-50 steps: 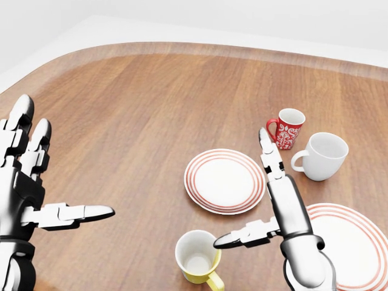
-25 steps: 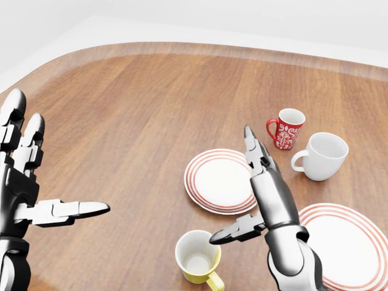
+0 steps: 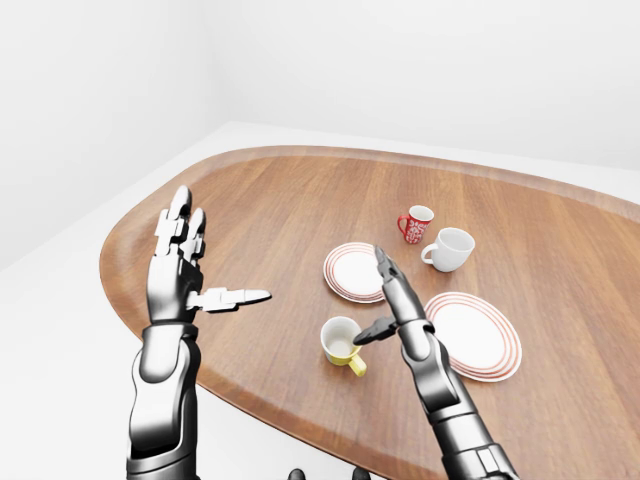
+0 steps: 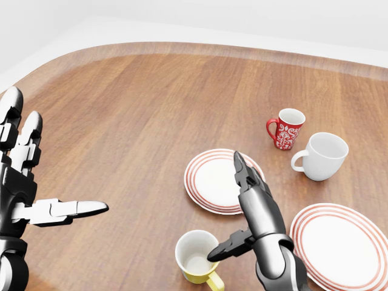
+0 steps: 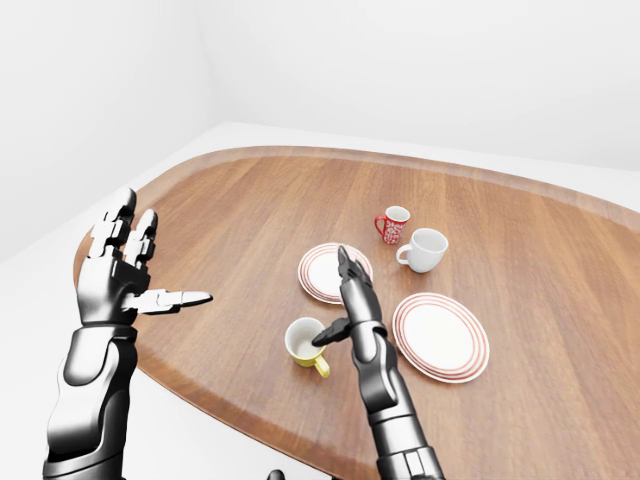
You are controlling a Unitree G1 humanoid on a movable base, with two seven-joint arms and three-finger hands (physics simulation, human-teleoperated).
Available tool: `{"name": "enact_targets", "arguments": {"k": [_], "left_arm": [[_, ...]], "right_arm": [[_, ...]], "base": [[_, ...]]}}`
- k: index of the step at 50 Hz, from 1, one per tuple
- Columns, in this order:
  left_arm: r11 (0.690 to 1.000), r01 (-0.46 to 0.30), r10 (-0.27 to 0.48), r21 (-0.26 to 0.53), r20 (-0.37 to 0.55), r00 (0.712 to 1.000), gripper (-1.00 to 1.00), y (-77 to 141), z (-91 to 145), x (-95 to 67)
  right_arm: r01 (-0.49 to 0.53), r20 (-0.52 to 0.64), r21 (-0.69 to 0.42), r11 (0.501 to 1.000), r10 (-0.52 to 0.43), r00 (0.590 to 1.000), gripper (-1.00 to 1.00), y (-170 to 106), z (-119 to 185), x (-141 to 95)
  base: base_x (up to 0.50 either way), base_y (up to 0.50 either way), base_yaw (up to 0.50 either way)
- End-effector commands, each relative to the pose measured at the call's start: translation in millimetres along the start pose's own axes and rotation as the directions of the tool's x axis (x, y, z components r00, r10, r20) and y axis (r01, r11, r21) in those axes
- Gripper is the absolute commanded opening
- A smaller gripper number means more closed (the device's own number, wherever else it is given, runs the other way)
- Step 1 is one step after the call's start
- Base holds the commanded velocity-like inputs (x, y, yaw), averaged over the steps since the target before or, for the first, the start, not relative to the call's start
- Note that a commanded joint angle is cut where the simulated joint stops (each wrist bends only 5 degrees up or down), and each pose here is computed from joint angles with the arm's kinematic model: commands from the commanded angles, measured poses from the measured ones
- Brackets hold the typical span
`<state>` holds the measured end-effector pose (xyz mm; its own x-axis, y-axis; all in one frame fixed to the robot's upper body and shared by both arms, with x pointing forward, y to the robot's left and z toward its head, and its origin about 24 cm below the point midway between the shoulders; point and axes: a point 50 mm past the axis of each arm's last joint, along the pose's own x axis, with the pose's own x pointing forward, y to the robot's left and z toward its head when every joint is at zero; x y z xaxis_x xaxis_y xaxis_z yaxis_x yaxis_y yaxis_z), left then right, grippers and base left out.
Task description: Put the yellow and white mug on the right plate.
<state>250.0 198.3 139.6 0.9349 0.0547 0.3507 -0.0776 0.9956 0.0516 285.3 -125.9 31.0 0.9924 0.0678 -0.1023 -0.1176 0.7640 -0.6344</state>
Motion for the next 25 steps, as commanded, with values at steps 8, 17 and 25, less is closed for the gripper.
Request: {"name": "enact_targets", "arguments": {"k": [8, 17, 25], "left_arm": [[1.000, 0.003, -0.003, 0.001, 0.025, 1.000, 0.91, 0.6, 5.8, 0.0], [1.000, -0.002, 0.002, 0.002, 0.055, 0.999, 0.91, 2.8, 12.7, 0.5], [1.000, -0.002, 0.002, -0.001, 0.035, 0.999, 0.91, 2.5, 8.0, 1.2]], "right_arm": [[-0.083, -0.078, -0.009, 0.996, 0.083, 0.994, 1.00, 26.2, -22.9, 12.8], [-0.098, -0.071, -0.034, 0.995, 0.095, 0.993, 1.00, 33.2, -19.9, 14.8], [-0.122, -0.076, -0.047, 0.991, 0.118, 0.990, 1.00, 42.7, -25.7, 15.3]], "base": [[0.00, 0.00, 0.00], [0.00, 0.00, 0.00], [0.00, 0.00, 0.00]]}}
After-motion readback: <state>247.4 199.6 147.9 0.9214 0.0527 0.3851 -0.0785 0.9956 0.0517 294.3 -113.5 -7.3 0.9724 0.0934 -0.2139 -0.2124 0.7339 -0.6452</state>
